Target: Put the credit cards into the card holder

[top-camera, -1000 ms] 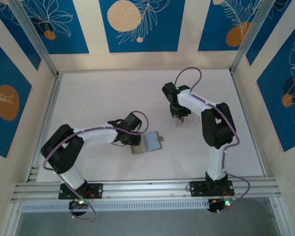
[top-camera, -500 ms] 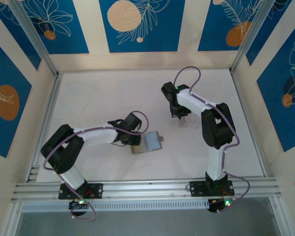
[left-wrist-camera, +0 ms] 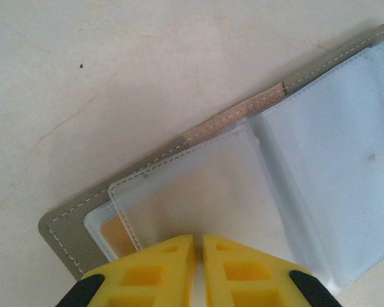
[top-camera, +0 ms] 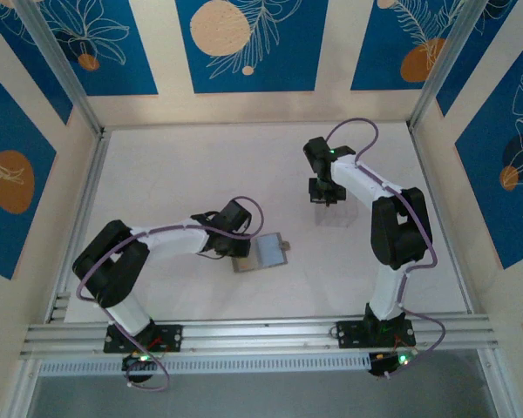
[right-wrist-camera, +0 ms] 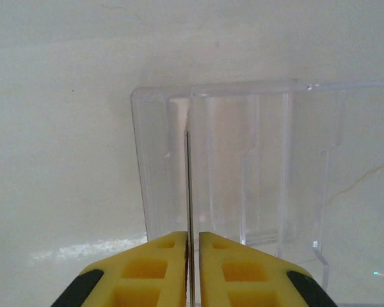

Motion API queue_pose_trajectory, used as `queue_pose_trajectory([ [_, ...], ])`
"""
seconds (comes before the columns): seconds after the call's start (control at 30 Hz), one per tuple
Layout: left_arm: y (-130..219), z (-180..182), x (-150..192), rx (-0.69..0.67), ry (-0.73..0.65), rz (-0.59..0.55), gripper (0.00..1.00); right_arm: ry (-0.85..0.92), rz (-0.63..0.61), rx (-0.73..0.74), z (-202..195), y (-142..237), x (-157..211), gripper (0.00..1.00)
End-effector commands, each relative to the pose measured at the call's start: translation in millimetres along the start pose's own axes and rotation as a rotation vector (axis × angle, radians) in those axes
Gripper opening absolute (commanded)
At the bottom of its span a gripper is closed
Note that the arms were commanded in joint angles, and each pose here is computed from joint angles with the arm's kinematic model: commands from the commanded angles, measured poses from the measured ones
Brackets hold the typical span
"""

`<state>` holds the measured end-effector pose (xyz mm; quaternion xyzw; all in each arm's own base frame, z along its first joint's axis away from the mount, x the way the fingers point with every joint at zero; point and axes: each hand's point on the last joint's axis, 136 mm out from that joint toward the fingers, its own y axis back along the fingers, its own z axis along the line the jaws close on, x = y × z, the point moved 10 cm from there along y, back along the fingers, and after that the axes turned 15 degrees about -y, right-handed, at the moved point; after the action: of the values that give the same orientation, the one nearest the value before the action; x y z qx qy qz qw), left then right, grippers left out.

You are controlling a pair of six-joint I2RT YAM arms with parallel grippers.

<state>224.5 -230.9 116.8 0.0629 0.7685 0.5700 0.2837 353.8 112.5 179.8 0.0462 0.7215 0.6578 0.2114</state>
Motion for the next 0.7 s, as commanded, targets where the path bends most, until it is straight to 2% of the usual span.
queue_pose_trajectory([
  [0.0, -20, 7, 36, -0.034, 0.015, 0.19, 0.12, -0.026, 0.045, -0.099, 0, 4, 3, 0.16],
  [0.3, -21, 7, 35, -0.031, 0.016, 0.191, 0.12, -0.064, 0.082, -0.168, -7, 3, 0, 0.14],
  [0.67, -21, 6, 35, -0.031, 0.015, 0.192, 0.12, -0.061, 0.04, -0.117, -11, 9, 0, 0.01],
])
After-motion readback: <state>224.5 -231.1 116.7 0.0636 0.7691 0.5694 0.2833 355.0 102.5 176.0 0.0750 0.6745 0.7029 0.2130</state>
